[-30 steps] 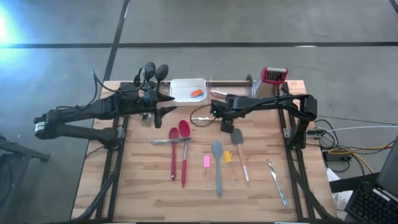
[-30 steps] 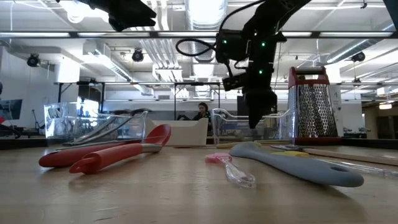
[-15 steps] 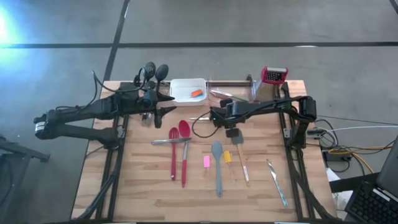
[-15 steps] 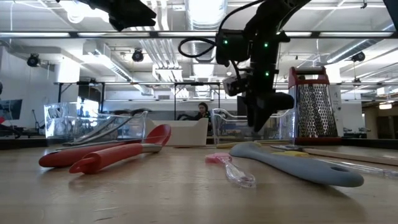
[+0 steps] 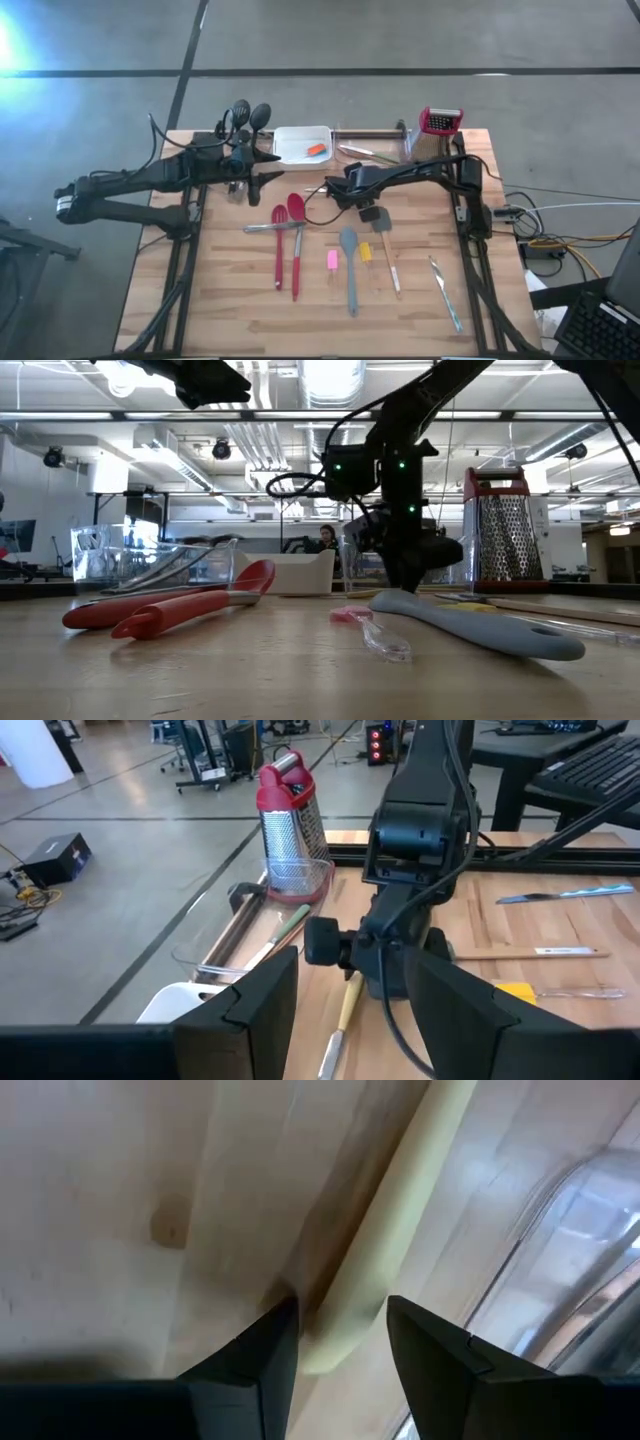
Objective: Pick & Place Kitchen Items
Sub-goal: Put the yellow table knife into the right transparent bin
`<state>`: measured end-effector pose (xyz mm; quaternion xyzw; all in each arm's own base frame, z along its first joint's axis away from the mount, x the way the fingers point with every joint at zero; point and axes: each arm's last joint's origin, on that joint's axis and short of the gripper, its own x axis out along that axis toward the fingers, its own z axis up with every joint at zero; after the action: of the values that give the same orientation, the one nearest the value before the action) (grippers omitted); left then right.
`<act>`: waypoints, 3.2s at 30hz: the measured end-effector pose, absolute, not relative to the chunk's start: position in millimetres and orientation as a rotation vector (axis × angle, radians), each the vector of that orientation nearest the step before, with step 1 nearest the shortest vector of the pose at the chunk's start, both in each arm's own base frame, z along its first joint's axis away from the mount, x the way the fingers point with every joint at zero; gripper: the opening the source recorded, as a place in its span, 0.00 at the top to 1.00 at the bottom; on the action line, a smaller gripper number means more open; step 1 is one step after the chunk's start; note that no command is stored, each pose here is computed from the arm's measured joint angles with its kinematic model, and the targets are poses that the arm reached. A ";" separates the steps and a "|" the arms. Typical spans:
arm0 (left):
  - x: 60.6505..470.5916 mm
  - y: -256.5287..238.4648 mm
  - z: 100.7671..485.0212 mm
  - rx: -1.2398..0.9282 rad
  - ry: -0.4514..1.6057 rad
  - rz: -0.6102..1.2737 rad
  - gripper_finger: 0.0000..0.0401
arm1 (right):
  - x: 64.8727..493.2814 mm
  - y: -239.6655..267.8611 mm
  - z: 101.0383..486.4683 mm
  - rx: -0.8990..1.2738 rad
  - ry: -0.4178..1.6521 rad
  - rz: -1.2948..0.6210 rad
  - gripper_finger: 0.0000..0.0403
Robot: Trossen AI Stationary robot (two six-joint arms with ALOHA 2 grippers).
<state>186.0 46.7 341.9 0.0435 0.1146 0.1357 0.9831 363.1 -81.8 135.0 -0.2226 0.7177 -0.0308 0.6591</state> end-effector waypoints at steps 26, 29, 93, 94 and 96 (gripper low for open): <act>185.7 46.7 340.8 0.082 0.243 0.275 0.53 | 364.8 -97.0 136.3 -0.267 1.554 0.031 0.84; 185.7 46.7 340.8 0.082 0.242 0.275 0.53 | 364.3 -96.9 136.1 -0.258 1.555 0.036 0.85; 185.7 46.7 340.8 0.071 0.241 0.277 0.53 | 264.4 -232.0 241.0 0.020 1.494 -0.439 0.85; 185.7 46.7 340.7 0.071 0.241 0.277 0.53 | 264.0 -233.4 238.5 0.027 1.503 -0.437 0.85; 185.7 46.7 340.6 0.070 0.243 0.277 0.53 | 262.0 -235.6 233.7 0.051 1.525 -0.423 0.85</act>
<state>185.7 46.7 340.6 0.0350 0.1208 0.1378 0.9824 262.0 -235.6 233.7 0.0227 0.6854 -0.1900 0.7025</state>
